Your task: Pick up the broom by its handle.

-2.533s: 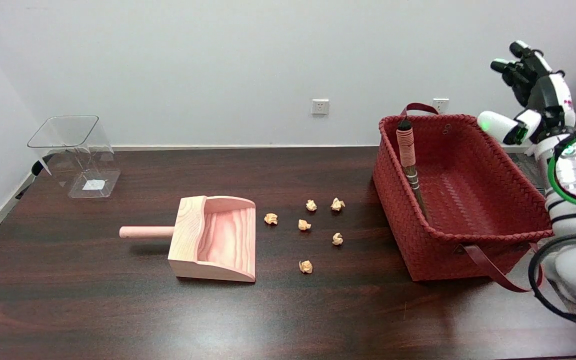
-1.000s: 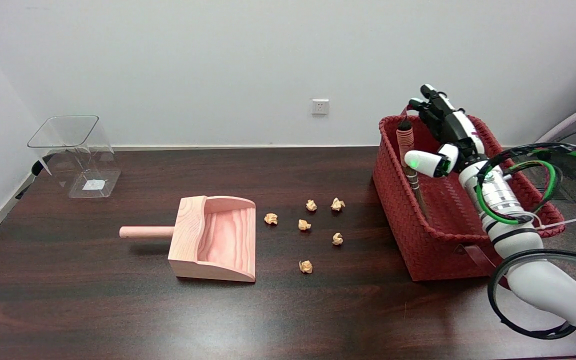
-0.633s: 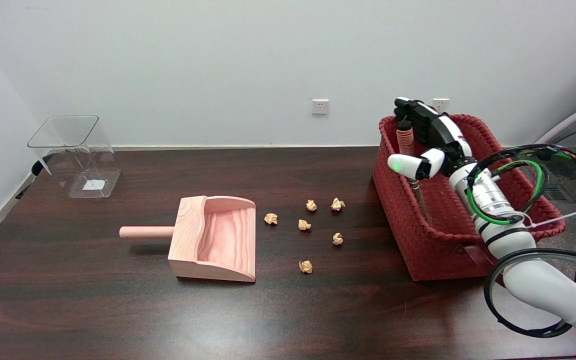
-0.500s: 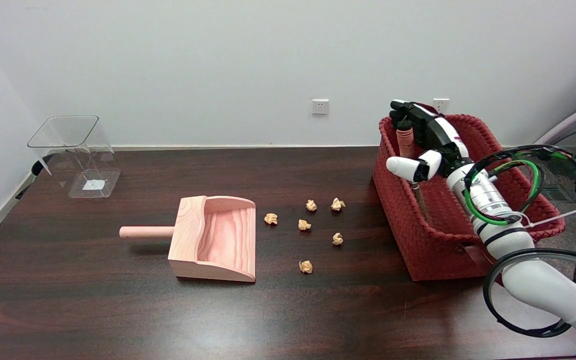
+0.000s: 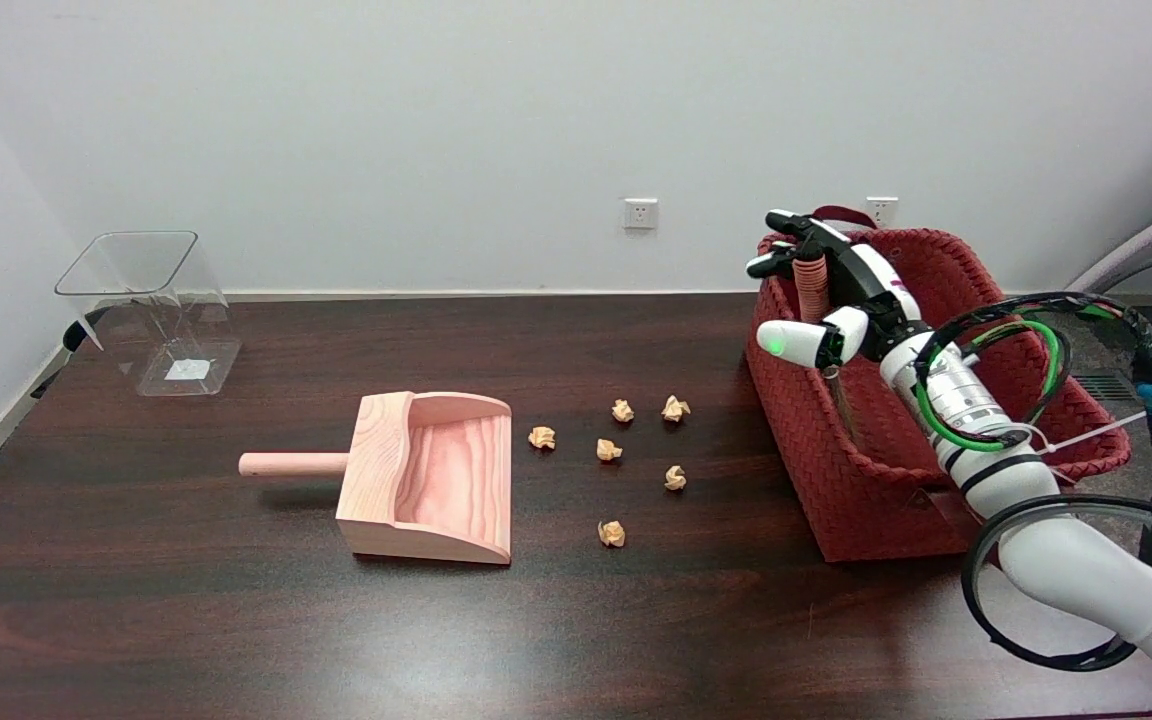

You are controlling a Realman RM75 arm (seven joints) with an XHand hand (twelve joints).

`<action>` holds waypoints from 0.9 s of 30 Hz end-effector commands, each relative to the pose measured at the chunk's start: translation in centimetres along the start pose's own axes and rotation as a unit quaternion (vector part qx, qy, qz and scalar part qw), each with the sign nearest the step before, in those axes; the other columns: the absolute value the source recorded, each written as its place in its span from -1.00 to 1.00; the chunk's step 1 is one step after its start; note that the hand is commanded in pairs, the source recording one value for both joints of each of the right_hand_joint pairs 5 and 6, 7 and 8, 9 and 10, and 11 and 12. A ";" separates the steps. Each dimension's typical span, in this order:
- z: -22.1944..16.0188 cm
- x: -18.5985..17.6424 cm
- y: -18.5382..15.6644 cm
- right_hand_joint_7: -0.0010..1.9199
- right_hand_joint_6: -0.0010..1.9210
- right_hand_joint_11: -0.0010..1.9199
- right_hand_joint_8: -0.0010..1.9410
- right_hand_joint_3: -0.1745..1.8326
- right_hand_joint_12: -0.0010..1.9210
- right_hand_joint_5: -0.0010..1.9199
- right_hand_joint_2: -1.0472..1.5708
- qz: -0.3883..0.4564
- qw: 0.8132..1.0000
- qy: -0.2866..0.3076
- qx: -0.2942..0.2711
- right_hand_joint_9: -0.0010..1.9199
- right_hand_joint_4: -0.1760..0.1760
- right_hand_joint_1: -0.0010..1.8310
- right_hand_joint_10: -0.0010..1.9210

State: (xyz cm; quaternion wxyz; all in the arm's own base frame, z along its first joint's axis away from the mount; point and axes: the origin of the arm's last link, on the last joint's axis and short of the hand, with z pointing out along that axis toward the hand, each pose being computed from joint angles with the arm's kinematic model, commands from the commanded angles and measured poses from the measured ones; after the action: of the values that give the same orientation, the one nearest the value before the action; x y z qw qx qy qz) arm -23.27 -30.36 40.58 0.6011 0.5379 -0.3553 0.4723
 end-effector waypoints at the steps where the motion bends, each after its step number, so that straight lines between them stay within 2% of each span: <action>1: 0.3 -0.3 0.5 0.00 -0.61 -0.61 -0.01 0.49 -0.61 -0.61 -0.63 0.006 1.000 -0.009 -0.011 -0.61 0.00 0.20 -0.61; 7: 0.4 -0.3 0.5 0.21 -0.45 -0.45 0.20 0.50 -0.45 -0.45 -0.61 0.020 1.000 -0.006 -0.011 -0.45 0.00 0.17 -0.45; 14: 0.5 -0.2 0.4 0.54 -0.12 -0.12 0.52 0.45 -0.12 -0.12 -0.49 0.032 0.999 -0.003 -0.008 -0.12 0.00 0.13 -0.12; 19: 0.5 -0.2 0.4 0.83 0.29 0.29 0.81 0.38 0.29 0.29 -0.39 0.052 0.999 -0.002 -0.008 0.29 0.00 0.09 0.29; 22: 0.5 -0.2 0.4 0.98 0.51 0.51 0.96 0.38 0.51 0.51 -0.39 0.055 0.998 -0.003 -0.008 0.51 0.00 0.09 0.51; 25: 0.5 -0.2 0.4 1.00 0.82 0.82 0.98 0.46 0.82 0.82 -0.46 0.056 0.998 -0.003 -0.008 0.82 0.00 0.09 0.82; 27: 0.6 -0.2 0.4 1.00 0.94 0.94 0.98 0.54 0.94 0.94 -0.53 0.056 0.998 -0.003 -0.008 0.94 0.00 0.10 0.94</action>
State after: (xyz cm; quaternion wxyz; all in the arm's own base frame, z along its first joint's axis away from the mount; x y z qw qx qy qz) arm -23.64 -30.82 40.59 0.5873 0.5230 -0.3789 0.4878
